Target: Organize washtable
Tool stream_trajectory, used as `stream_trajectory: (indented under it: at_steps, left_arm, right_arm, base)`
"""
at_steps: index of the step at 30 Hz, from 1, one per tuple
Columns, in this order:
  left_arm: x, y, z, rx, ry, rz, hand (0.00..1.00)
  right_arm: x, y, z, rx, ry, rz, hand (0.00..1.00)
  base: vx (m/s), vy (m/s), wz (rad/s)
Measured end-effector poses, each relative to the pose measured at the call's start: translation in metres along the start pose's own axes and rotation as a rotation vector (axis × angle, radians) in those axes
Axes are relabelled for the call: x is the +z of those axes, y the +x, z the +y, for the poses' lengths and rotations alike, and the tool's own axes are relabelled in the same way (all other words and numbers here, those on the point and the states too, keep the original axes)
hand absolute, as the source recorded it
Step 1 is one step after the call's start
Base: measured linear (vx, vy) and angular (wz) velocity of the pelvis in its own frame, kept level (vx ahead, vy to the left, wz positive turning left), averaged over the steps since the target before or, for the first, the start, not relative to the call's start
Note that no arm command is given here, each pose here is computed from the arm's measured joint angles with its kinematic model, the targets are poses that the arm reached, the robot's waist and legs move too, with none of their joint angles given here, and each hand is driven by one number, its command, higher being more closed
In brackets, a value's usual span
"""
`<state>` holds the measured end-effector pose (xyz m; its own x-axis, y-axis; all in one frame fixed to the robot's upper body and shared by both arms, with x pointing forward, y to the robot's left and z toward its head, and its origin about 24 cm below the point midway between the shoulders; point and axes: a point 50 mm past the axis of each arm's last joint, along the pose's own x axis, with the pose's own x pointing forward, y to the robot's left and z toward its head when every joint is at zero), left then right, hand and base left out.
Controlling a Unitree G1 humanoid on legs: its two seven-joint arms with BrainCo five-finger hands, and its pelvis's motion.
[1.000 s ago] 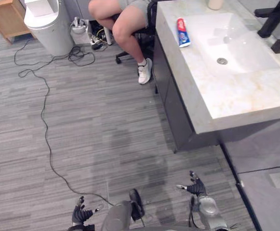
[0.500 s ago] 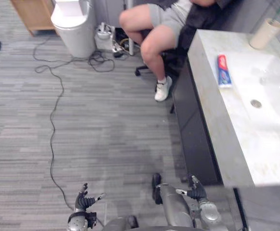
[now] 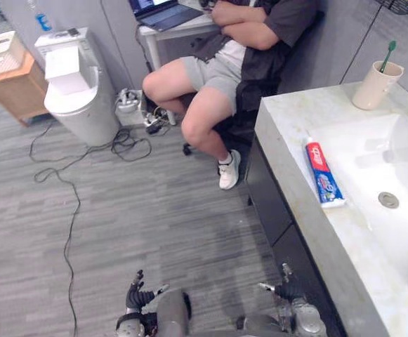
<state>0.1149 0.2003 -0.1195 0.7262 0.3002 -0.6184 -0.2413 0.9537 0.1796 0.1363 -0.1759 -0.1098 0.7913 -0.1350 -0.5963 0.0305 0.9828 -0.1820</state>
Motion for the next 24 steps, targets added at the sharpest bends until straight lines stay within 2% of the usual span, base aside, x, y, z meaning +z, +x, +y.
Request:
stream_trajectory:
  at_steps: [2,5,8,13,21,24]
  left_arm:
    - [-0.001,-0.001,0.001,0.005,-0.003,0.003,0.00]
    - [0.002,0.003,0.021,0.040,0.047,-0.011,0.00]
    - [0.006,0.005,0.022,0.039,0.061,-0.022,0.00]
    - [0.007,0.012,0.040,0.082,0.085,-0.003,0.00]
    - [0.005,0.012,0.029,0.039,0.064,0.016,0.00]
    - [0.011,0.014,0.024,0.023,0.062,-0.006,0.00]
  right_arm:
    - [-0.005,-0.003,0.003,0.005,-0.006,0.016,0.00]
    - [-0.015,-0.012,0.018,0.032,0.033,0.053,0.00]
    - [-0.010,-0.007,0.016,0.032,0.037,0.041,0.00]
    - [-0.004,0.011,0.015,0.050,0.009,0.055,0.00]
    - [-0.034,0.003,-0.044,-0.116,-0.007,0.178,0.00]
    - [-0.039,0.001,-0.056,-0.183,0.044,0.207,0.00]
  base:
    - [0.42,0.461,-1.76]
    - [0.34,0.388,-1.55]
    - [0.28,0.353,-1.69]
    - [0.12,0.133,-1.38]
    - [0.14,-0.053,-1.01]
    - [0.17,0.026,-1.02]
